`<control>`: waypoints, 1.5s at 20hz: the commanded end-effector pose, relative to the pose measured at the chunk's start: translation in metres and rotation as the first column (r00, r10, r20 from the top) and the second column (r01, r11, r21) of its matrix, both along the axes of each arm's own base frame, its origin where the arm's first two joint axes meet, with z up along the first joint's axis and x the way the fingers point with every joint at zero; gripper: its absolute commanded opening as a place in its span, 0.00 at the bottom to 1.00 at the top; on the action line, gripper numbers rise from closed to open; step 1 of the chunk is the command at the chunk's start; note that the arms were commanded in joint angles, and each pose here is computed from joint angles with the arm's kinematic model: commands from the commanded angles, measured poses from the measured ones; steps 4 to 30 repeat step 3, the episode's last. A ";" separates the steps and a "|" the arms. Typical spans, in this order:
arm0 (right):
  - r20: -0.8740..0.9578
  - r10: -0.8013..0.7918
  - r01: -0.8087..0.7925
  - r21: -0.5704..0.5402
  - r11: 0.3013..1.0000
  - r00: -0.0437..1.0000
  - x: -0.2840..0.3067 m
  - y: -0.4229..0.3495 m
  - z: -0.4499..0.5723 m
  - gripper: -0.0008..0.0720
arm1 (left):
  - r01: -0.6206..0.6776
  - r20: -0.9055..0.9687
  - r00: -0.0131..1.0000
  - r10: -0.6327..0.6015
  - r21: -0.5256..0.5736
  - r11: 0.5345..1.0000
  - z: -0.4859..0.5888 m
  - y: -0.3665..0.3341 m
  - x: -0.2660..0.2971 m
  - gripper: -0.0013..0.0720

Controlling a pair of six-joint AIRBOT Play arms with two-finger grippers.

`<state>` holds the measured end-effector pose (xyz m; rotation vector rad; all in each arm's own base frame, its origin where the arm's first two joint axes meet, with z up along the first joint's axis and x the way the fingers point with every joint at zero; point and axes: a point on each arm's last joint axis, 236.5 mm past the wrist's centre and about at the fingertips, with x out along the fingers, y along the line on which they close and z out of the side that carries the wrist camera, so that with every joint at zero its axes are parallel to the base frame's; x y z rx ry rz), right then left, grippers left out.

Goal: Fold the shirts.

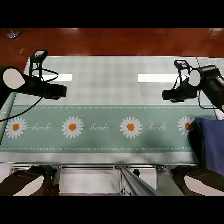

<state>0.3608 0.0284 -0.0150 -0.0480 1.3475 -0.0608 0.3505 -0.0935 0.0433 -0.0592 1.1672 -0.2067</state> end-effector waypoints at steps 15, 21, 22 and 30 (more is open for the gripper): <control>-0.001 0.000 0.000 -0.002 1.000 1.000 0.000 0.000 0.000 0.04 | 0.000 -0.001 1.000 0.000 0.002 1.000 0.000 0.001 0.000 0.05; -0.001 0.000 0.000 -0.002 1.000 1.000 0.000 0.000 0.000 0.04 | 0.000 -0.001 1.000 0.000 0.002 1.000 0.000 0.001 0.000 0.05; -0.001 0.000 0.000 -0.002 1.000 1.000 0.000 0.000 0.000 0.04 | 0.000 -0.001 1.000 0.000 0.002 1.000 0.000 0.001 0.000 0.05; -0.001 0.000 0.000 -0.002 1.000 1.000 0.000 0.000 0.000 0.04 | 0.000 -0.001 1.000 0.000 0.002 1.000 0.000 0.001 0.000 0.05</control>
